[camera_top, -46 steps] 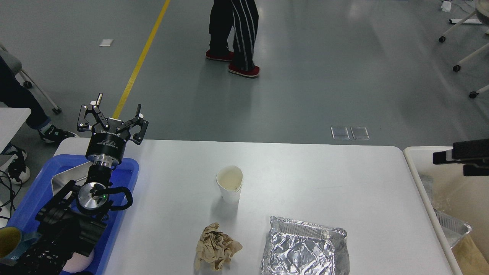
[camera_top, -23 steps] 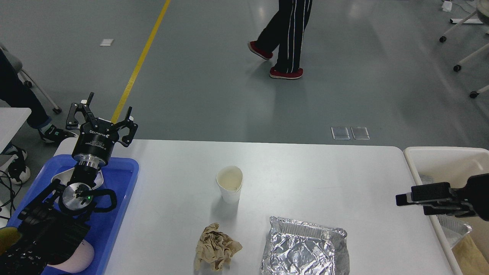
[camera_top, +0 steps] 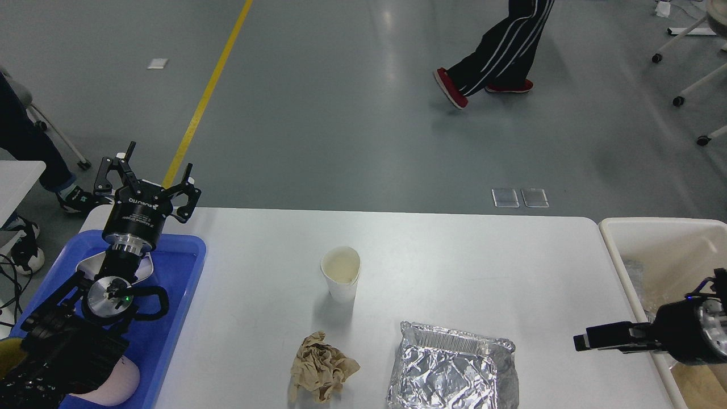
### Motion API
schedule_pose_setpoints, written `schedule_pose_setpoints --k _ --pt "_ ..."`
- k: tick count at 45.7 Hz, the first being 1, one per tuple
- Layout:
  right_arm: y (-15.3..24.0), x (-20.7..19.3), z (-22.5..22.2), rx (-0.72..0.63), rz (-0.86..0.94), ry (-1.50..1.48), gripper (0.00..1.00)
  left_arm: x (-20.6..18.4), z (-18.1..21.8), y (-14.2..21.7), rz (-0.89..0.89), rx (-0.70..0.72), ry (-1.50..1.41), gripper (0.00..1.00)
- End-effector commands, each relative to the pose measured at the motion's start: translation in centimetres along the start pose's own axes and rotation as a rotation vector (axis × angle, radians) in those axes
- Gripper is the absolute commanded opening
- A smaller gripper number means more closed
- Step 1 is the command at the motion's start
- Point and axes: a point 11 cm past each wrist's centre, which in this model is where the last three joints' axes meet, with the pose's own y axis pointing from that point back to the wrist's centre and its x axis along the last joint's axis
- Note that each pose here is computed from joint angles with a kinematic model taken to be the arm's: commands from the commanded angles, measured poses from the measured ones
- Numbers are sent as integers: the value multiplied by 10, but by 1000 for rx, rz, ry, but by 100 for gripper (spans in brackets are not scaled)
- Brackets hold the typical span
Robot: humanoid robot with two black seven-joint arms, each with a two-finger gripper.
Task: Tidy desktop
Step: 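Reach the right gripper toward the foil tray edge nearest it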
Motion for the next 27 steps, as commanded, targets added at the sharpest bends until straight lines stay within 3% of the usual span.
schedule_pose_setpoints --k 1,27 --pt "-3 -4 2 -10 -8 -3 100 0 -1 0 0 4 0 97" --pt "-39 -18 -19 96 -30 -48 100 2 21 -3 -2 27 -86 97"
